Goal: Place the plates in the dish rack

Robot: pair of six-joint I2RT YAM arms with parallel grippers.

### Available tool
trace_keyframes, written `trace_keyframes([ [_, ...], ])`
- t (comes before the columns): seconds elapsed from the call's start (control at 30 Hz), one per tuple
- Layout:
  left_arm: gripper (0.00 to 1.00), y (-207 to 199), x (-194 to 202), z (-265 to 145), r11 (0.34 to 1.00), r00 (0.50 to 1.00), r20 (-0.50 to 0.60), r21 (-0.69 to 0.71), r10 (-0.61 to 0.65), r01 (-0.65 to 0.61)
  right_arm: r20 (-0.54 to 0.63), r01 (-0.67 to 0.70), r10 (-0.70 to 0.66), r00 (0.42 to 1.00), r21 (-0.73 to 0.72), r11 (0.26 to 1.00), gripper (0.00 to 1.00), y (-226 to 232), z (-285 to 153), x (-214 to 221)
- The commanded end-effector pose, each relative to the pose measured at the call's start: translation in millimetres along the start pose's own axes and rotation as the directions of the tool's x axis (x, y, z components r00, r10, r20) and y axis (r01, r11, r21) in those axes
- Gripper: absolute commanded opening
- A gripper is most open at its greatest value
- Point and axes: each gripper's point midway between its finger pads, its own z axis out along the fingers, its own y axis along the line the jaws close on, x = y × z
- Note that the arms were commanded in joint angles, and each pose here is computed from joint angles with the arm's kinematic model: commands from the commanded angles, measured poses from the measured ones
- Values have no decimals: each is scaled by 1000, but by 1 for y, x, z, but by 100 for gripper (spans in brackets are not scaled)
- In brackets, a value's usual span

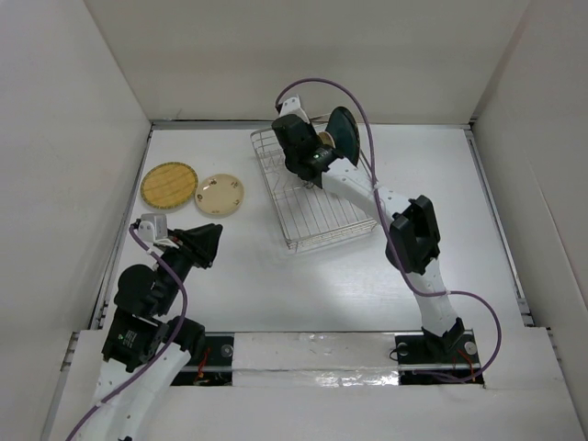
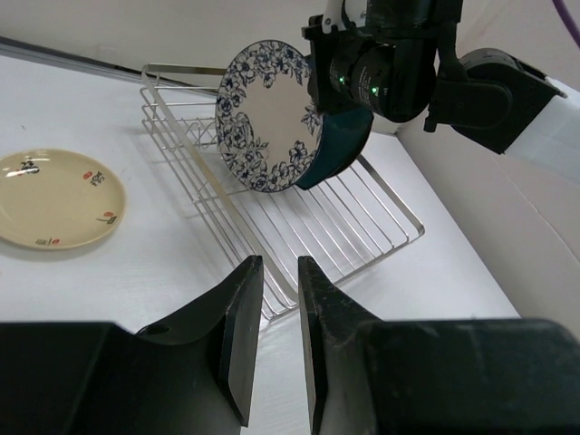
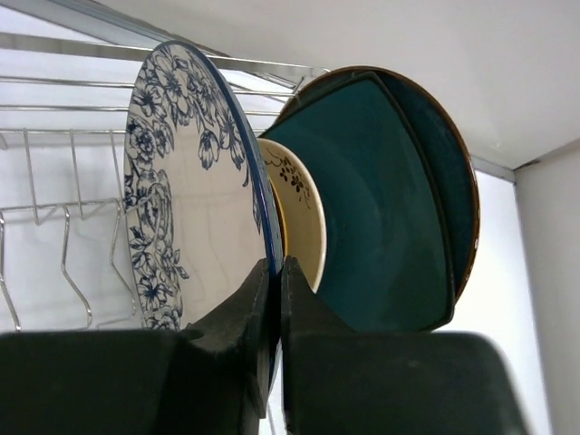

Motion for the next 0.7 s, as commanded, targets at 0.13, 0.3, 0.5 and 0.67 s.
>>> trace_keyframes([
  [0.13,26,4,3,13,1000,1000,-26,-27,0,-1,93,-234,242,966,-92,968,42,-1,-24,-43],
  [0.3,28,11,14,21,998,997,-78,-64,-2,-3,130,-277,300,945,-169,946,51,-15,-41,-61],
  [0.5,23,22,22,35,991,993,-113,-134,-32,17,232,-326,404,885,-309,893,58,-42,-78,-98],
  [0.67,0,48,46,53,947,975,-139,-297,-171,124,297,-306,488,820,-494,814,22,-37,-117,-115],
])
